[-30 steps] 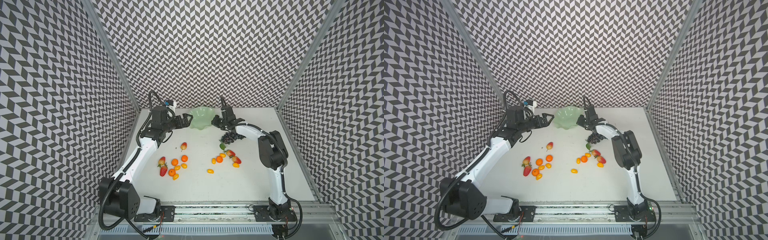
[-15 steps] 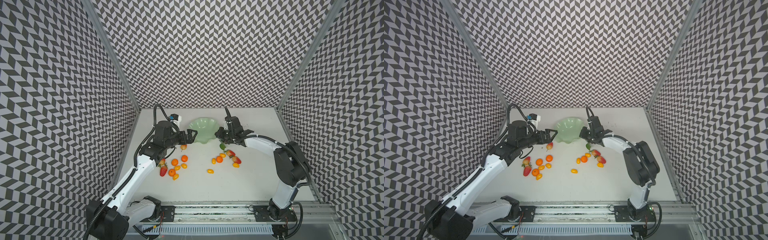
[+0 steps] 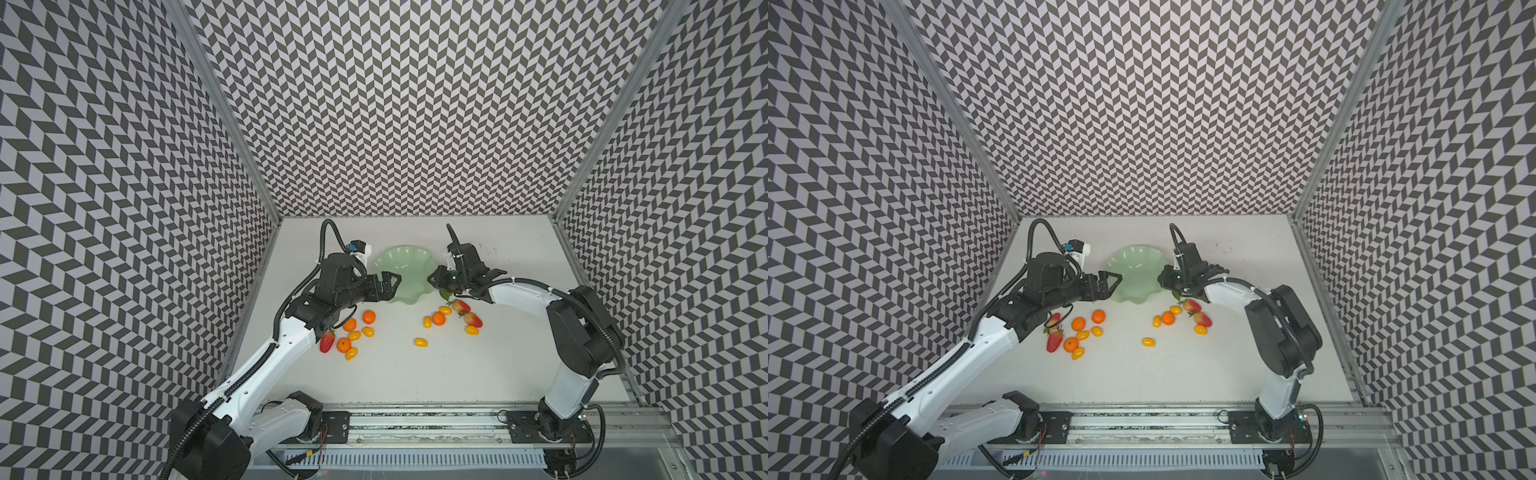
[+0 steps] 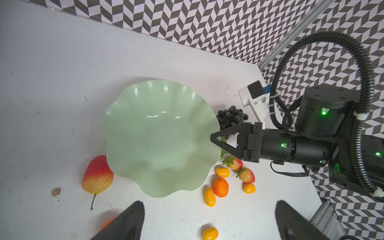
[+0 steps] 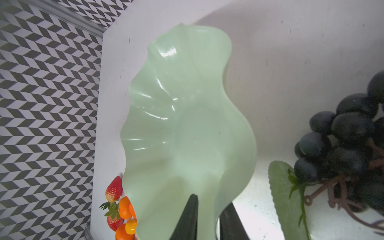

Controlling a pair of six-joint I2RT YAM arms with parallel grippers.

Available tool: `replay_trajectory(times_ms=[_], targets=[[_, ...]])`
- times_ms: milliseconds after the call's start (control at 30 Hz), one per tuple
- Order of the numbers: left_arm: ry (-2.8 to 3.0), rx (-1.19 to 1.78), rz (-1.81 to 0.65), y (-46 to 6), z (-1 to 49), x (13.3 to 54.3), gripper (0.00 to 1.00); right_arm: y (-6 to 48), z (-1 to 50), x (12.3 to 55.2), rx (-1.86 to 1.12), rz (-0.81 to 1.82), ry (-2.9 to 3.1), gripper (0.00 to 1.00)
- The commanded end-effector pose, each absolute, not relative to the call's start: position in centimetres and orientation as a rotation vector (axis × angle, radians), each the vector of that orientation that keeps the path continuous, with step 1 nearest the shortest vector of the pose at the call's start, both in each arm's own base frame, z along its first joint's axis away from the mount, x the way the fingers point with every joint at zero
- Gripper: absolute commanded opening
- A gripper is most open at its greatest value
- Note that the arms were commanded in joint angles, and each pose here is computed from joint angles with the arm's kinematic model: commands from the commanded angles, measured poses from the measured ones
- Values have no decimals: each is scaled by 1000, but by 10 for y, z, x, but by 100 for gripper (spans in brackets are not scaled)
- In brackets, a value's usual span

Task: Arrange fruit in a fruit bowl
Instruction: Move the fruit bowl to the top-center of the table, then pick up the fruit from the top-center of the table.

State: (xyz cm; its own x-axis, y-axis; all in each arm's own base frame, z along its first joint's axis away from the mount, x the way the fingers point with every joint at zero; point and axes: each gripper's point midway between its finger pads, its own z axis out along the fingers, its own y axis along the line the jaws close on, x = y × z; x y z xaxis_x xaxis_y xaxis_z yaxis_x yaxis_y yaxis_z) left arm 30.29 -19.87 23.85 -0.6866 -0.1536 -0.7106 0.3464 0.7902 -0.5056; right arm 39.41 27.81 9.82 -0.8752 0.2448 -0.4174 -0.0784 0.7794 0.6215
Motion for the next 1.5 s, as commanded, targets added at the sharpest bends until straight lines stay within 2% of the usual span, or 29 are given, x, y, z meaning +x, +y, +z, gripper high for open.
replay_trajectory(times_ms=[0,167,333,600,767,1000,1467], targets=[[2173,122,-803,-196,240,302,100,282,117,401,86,903,2421,29],[2130,150,-827,-202,242,300,100,272,141,400,57,863,2354,35],[2096,202,-841,-221,241,294,100,248,166,391,69,779,2255,36],[2082,314,-883,-266,230,284,100,186,150,374,321,576,2240,37],[2079,335,-906,-293,223,288,100,165,129,373,400,667,2286,36],[2098,335,-945,-318,214,298,100,163,117,386,440,823,2295,36],[2122,299,-967,-320,207,300,100,169,94,413,449,876,2331,37]])
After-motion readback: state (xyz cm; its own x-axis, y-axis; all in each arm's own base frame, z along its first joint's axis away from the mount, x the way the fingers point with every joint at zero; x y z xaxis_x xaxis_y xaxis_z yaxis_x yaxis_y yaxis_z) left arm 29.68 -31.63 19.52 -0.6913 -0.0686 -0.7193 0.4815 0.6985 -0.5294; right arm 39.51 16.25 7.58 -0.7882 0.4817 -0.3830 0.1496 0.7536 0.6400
